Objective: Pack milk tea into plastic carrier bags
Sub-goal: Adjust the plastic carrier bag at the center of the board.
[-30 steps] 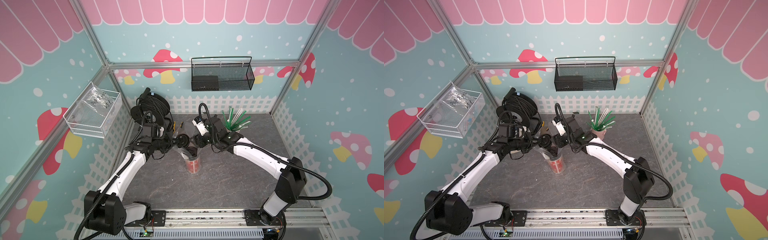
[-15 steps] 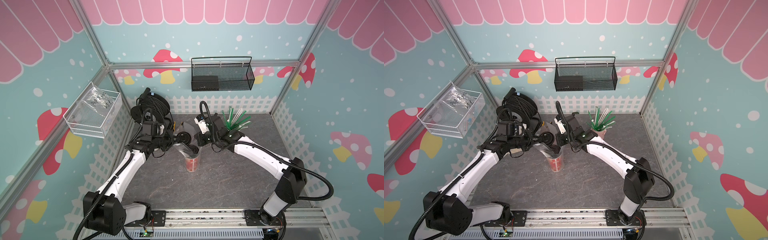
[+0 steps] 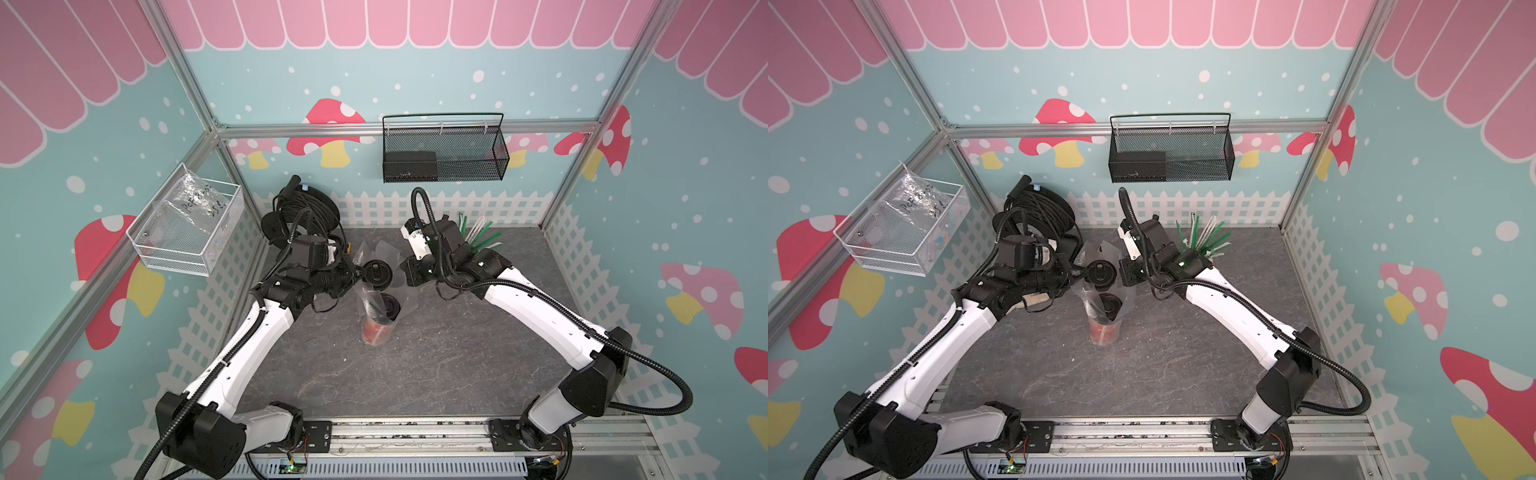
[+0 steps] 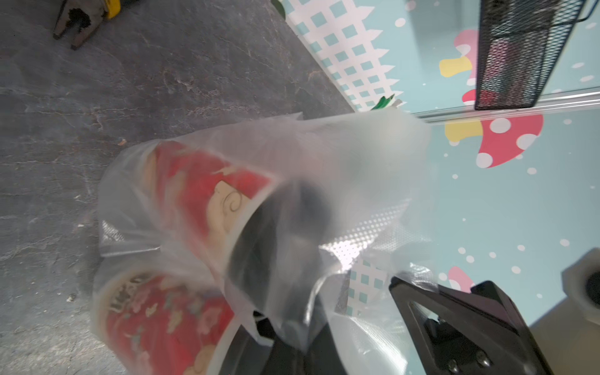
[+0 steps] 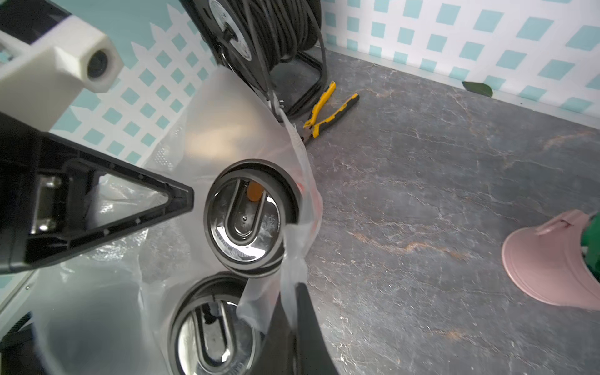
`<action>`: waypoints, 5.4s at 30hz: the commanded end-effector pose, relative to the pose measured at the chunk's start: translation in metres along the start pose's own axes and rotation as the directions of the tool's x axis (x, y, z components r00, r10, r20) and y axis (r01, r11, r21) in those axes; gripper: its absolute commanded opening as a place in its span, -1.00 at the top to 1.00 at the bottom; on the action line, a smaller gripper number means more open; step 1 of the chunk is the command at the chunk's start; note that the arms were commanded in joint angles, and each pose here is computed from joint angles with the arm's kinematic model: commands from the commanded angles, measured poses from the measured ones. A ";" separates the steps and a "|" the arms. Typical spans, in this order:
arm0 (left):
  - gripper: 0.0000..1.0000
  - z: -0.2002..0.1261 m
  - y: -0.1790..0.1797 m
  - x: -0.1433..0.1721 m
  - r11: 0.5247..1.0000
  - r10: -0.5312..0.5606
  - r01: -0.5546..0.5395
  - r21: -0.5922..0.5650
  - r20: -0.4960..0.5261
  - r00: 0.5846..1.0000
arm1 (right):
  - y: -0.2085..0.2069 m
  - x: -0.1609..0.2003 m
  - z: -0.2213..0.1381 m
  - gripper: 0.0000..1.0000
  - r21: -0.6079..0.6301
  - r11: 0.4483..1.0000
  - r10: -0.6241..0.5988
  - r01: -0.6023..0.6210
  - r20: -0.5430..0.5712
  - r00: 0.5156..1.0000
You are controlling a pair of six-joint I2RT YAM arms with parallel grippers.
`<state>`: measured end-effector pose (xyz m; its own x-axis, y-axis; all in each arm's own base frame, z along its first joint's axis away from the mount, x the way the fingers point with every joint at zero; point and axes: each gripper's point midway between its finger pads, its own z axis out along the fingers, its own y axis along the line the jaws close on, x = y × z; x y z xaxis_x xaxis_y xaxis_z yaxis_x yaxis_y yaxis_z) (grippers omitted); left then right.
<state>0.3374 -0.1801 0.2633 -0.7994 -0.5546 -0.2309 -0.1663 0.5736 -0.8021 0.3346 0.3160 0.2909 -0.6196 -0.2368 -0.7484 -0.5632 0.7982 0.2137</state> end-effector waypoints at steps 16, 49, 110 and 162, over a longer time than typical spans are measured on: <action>1.00 -0.005 -0.038 0.034 0.997 0.074 -0.074 -0.002 -0.020 0.997 | -0.010 -0.014 -0.051 1.00 0.040 0.999 -0.005 0.002 0.064 0.998; 1.00 0.019 -0.001 0.030 0.994 0.050 -0.051 -0.094 -0.019 0.999 | -0.029 0.012 -0.026 1.00 0.028 1.000 0.014 -0.014 0.004 1.000; 1.00 0.037 0.010 0.024 0.993 0.060 -0.067 -0.093 -0.069 0.996 | -0.026 0.023 0.089 0.10 -0.005 1.000 -0.020 0.020 -0.093 0.995; 1.00 0.030 0.012 0.018 0.998 0.026 -0.030 -0.050 -0.074 0.997 | -0.016 0.019 0.017 1.00 0.005 1.000 0.017 -0.017 -0.048 0.999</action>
<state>0.3406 -0.1980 0.2173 -0.8463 -0.5037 -0.1733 -0.2190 0.6255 -0.7489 0.3451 0.3113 0.2391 -0.6684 -0.2682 -0.6938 -0.5597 0.7957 0.2316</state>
